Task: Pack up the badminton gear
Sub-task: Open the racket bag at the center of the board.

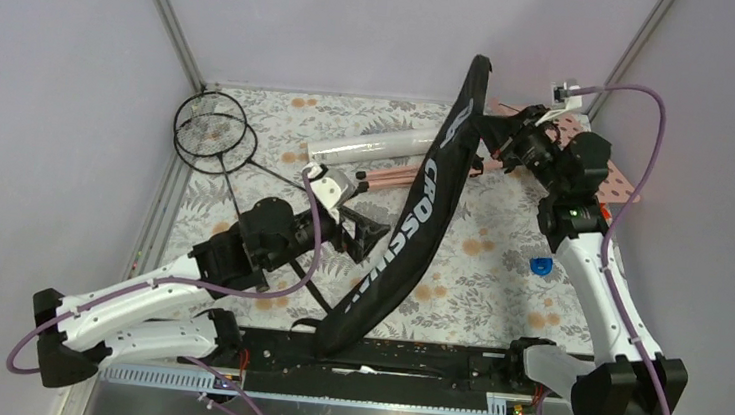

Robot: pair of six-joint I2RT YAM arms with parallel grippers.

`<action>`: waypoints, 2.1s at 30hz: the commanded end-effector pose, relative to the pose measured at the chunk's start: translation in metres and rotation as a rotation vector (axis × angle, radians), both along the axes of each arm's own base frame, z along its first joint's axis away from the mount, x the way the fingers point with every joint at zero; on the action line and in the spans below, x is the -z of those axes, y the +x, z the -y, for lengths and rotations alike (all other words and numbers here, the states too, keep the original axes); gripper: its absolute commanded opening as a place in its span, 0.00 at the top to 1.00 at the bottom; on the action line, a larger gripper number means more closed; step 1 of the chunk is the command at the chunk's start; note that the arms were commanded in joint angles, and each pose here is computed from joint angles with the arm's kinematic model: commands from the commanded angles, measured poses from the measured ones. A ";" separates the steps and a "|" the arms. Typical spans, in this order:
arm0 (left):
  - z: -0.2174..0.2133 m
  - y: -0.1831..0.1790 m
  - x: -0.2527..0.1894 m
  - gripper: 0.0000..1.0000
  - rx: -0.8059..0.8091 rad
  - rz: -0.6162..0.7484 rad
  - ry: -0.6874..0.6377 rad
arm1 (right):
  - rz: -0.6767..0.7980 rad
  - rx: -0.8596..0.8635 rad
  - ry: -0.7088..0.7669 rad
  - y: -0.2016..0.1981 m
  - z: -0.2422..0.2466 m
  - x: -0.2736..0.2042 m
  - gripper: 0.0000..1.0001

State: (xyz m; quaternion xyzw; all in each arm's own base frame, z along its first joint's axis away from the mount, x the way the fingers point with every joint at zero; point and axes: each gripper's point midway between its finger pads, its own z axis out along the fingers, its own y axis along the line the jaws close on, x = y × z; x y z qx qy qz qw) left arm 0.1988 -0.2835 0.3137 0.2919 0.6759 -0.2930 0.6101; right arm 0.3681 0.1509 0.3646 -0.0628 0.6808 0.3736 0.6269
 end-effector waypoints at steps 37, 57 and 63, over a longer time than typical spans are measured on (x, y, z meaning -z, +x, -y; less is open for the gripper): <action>0.077 0.111 -0.072 0.09 -0.364 0.098 0.032 | 0.238 -0.052 0.049 -0.046 -0.034 -0.124 1.00; 0.060 0.137 0.045 0.56 -0.561 -0.007 0.364 | 0.184 0.097 -0.031 -0.034 -0.018 -0.120 1.00; 0.044 0.129 0.071 0.98 -0.516 -0.105 0.335 | 0.134 0.133 -0.084 -0.025 -0.013 -0.109 0.99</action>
